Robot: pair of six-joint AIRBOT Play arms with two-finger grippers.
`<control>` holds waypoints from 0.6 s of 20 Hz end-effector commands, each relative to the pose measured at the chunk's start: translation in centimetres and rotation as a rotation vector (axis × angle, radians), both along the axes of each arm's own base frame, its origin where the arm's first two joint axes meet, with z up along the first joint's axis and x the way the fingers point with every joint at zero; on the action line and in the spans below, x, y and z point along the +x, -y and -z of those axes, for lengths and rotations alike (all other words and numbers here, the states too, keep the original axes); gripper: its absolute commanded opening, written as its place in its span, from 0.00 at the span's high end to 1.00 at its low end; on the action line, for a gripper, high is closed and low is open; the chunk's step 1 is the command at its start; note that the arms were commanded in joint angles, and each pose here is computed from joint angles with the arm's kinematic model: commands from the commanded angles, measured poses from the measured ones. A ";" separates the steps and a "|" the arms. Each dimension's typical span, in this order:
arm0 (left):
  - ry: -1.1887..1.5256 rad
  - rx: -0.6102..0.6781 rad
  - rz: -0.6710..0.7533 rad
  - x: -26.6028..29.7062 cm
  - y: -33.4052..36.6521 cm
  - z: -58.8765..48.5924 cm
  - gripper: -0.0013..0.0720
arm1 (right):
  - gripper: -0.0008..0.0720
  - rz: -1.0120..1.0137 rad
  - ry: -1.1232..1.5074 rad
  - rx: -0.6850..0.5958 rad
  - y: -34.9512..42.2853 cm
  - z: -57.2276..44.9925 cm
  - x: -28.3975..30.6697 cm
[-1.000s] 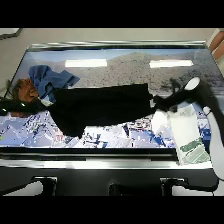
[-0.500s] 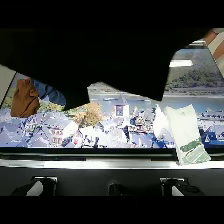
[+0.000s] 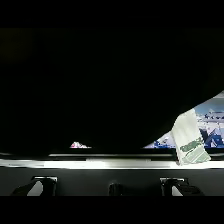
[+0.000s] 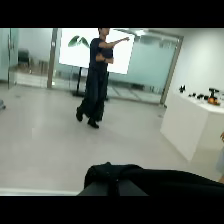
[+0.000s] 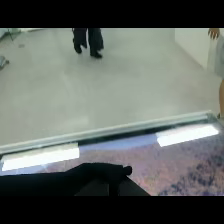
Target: Fold the shirts.
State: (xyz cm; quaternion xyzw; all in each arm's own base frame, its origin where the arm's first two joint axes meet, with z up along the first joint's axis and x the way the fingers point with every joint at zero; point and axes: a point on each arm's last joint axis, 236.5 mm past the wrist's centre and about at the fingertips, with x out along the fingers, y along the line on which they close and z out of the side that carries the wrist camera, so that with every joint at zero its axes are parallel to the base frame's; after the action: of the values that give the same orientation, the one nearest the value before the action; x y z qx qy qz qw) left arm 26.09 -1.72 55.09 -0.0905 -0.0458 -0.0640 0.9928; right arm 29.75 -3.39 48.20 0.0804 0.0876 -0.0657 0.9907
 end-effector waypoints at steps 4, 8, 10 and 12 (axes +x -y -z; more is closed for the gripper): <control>-0.823 -0.085 0.160 13.0 -2.8 26.0 0.94 | 0.94 -0.123 -0.822 0.129 -2.2 24.4 9.3; -1.234 -0.158 0.183 16.4 -2.7 48.1 0.94 | 0.94 -0.134 -1.120 0.127 -4.0 42.0 15.8; -1.257 -0.225 0.173 19.0 -2.8 53.2 0.94 | 0.94 -0.102 -1.058 0.212 -4.6 47.4 20.8; -1.196 -0.268 0.148 22.5 -3.3 55.2 0.94 | 0.94 -0.040 -0.958 0.292 -4.5 49.8 24.5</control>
State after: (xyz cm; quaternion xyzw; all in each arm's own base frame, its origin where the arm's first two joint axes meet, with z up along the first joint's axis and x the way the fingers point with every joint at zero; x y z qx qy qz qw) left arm 45.77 1.59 6.34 -0.2105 0.5142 -0.0756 0.8280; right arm 49.36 0.26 4.73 0.1212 0.5728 -0.0447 0.8094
